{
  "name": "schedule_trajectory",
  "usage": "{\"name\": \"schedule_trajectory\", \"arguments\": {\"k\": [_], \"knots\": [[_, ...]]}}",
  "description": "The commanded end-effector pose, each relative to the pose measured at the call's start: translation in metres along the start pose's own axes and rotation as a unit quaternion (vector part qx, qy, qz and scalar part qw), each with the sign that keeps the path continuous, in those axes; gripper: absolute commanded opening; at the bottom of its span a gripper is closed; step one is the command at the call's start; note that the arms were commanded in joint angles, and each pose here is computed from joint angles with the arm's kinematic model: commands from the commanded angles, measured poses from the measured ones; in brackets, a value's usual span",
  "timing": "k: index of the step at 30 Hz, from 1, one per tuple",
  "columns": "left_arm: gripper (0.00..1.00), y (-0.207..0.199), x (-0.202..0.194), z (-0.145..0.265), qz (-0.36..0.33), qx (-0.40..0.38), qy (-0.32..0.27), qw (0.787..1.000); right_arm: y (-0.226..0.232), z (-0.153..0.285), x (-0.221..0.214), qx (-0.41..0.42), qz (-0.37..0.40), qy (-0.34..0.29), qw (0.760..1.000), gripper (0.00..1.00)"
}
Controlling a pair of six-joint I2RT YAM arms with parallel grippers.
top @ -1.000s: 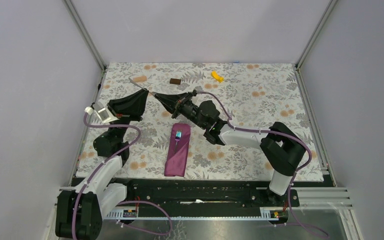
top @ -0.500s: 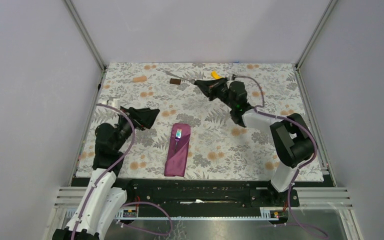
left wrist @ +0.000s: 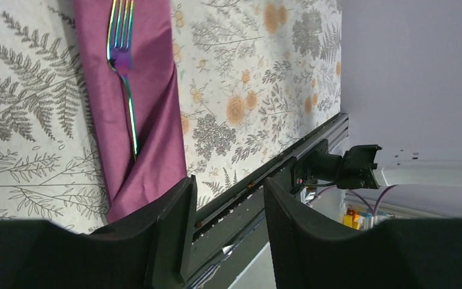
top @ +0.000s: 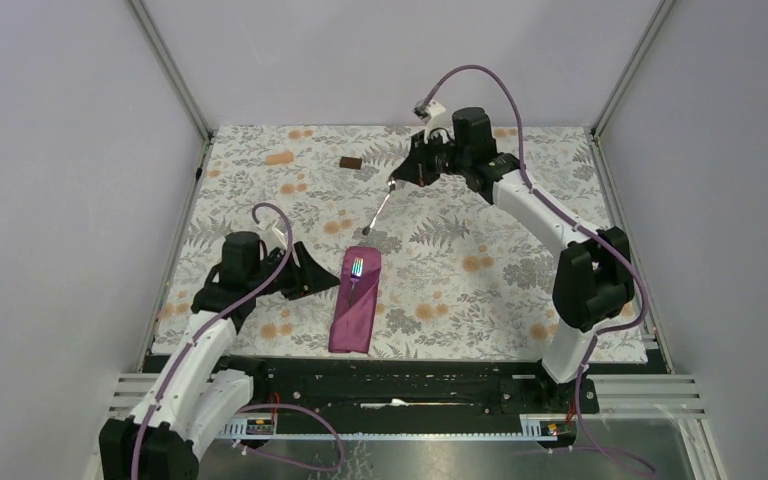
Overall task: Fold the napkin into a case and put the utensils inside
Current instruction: Insert the spoon into the folded napkin.
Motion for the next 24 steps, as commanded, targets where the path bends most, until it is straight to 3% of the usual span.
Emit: {"name": "schedule_trajectory", "arguments": {"k": [1, 5, 10, 14, 19, 24], "knots": [[0.49, -0.001, 0.024, -0.008, 0.02, 0.008, -0.02, 1.0, -0.017, -0.005, -0.033, 0.045, 0.107, 0.117, 0.986, 0.0], [0.44, 0.013, 0.043, -0.031, 0.038, 0.023, -0.031, 0.999, -0.022, -0.006, -0.042, 0.06, 0.12, 0.131, 0.982, 0.0], [0.15, 0.027, 0.035, -0.064, 0.079, -0.029, 0.016, 0.996, -0.018, -0.012, -0.053, 0.088, 0.104, 0.135, 0.981, 0.0], [0.19, 0.029, 0.014, -0.065, 0.088, 0.037, 0.032, 0.995, -0.017, -0.021, -0.065, 0.095, 0.1, 0.149, 0.979, 0.0], [0.1, 0.032, -0.031, -0.05, 0.148, 0.101, 0.081, 0.98, -0.018, -0.033, -0.074, 0.093, 0.089, 0.164, 0.978, 0.0], [0.1, 0.025, -0.069, -0.035, 0.168, 0.142, 0.099, 0.971, -0.015, -0.045, -0.08, 0.087, 0.093, 0.168, 0.978, 0.0]]}}
Point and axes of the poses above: each gripper's point midway between its finger pads, its own z axis back along the fingers, its own y axis along the line the jaws close on, x = y × z, the point moved 7 cm from there along z, back along the fingers, and after that the axes turned 14 degrees about -z, right-handed, at the moved point
